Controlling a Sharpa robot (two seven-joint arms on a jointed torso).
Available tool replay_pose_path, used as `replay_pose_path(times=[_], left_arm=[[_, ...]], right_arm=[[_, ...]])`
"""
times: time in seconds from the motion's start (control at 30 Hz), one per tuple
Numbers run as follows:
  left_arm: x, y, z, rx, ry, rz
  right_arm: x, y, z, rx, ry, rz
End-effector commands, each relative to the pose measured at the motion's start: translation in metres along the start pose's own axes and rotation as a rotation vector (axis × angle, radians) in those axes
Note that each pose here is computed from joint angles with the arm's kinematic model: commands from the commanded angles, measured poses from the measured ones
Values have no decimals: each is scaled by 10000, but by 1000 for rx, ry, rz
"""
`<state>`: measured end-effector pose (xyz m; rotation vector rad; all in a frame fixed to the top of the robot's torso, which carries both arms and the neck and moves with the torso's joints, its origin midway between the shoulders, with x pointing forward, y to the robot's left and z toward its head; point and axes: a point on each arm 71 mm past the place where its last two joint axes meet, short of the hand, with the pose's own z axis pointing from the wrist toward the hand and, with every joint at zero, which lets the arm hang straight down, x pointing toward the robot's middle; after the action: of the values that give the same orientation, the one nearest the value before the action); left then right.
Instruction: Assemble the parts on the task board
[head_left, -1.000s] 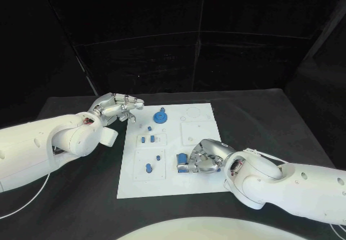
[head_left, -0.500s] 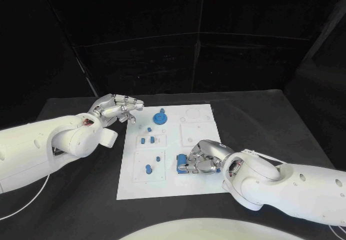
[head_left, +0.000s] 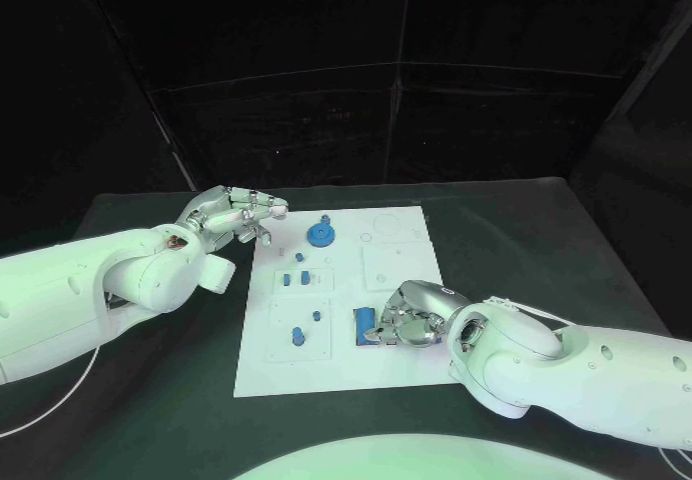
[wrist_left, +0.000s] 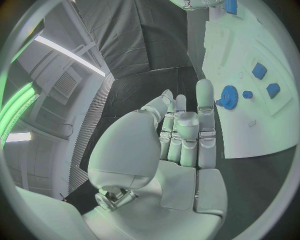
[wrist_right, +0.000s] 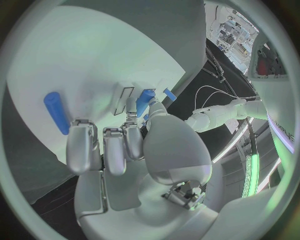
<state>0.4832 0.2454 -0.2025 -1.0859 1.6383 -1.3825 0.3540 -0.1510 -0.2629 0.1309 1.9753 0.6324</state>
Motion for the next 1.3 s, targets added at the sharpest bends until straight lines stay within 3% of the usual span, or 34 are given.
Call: replay_pose_path(times=[0.03,0.23,0.5,0.83,0.97,1.3], left_arm=[[8,-12,-2,6,12,-5],[5,-11,-4,5,12,-5],[-2,-11,-5,5,10,-5],[-13,-11,-11,7,6,-4],[-21,-14,-14,11,4,-4],[-19,-10,-1,10,5,-3]], right_arm=[[19,-8,-17,1,37,-5],[6,-17,-35,-7,31,7],[-73,-77,-88,-20,-25,34],[-235,-262,-295,-18,-86,109],[-321,-419,-412,13,-107,122],[-428,-648,-474,71,-162,-25]])
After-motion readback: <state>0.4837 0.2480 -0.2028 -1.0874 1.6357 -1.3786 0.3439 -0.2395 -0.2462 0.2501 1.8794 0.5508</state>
